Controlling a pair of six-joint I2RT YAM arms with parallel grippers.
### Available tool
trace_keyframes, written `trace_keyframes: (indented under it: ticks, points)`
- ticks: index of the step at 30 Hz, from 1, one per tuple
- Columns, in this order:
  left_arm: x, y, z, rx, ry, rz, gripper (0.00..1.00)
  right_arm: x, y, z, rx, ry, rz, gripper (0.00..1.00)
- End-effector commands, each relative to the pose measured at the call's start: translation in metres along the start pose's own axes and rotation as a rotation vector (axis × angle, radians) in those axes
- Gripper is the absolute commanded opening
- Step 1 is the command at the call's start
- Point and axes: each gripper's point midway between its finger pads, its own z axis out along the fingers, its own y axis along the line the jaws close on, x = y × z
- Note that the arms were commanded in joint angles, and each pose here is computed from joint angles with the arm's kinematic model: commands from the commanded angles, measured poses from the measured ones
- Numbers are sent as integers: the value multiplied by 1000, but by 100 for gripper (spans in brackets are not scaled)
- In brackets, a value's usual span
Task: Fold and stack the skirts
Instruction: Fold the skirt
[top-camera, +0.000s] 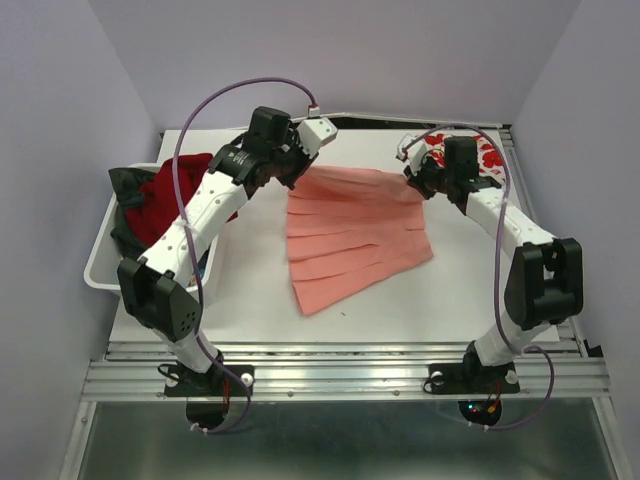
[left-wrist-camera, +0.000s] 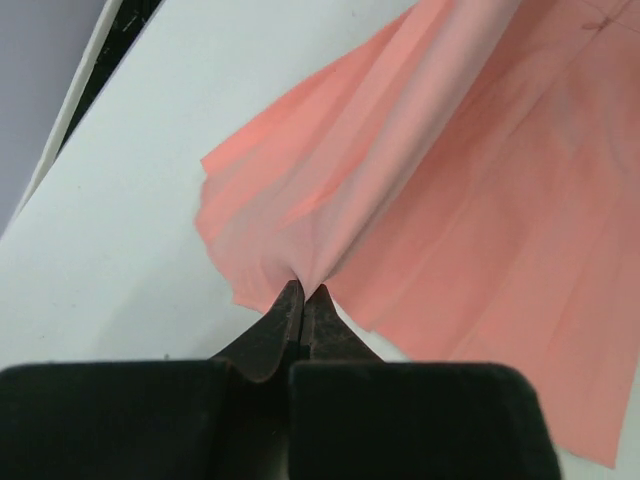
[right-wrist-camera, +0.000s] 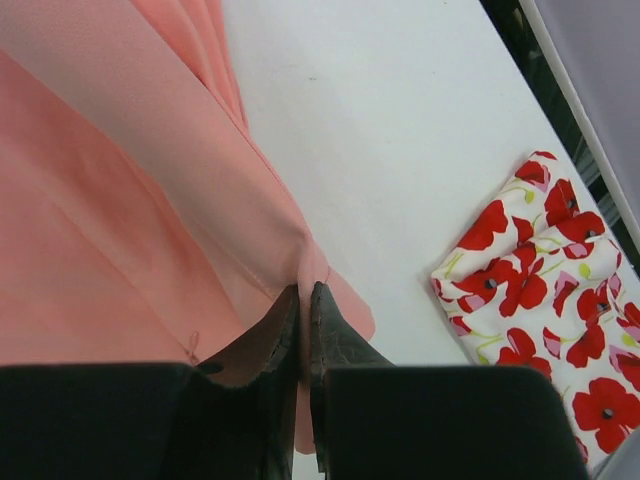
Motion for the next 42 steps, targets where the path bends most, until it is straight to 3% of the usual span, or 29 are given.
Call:
trace_keyframes:
  ticks: [1,5,10,15,19,24,33,37,42]
  points:
    - [-2,-25,-52,23,-2,18,0,2,-7,-29,66,-10,-83,1]
    - [27,-76,-52,128,49,59,0,20,12,-34,40,5,-125,1]
    - [99,-137,-31,260,199,105,0,59,36,-27,-1,68,-167,1]
    - [167,-161,0,315,349,97,0,94,70,-19,-87,116,-184,1]
    - [194,-171,15,345,397,108,0,108,83,-24,-125,146,-208,1]
    - [190,-184,20,389,379,119,0,96,86,-35,-130,108,-232,1]
    - [126,-138,4,224,261,132,0,27,36,-49,-61,46,-203,1]
    - [88,-106,-16,148,179,118,0,20,42,-57,-78,54,-225,1]
    - [79,-104,-42,182,163,135,0,16,55,-75,-84,42,-259,1]
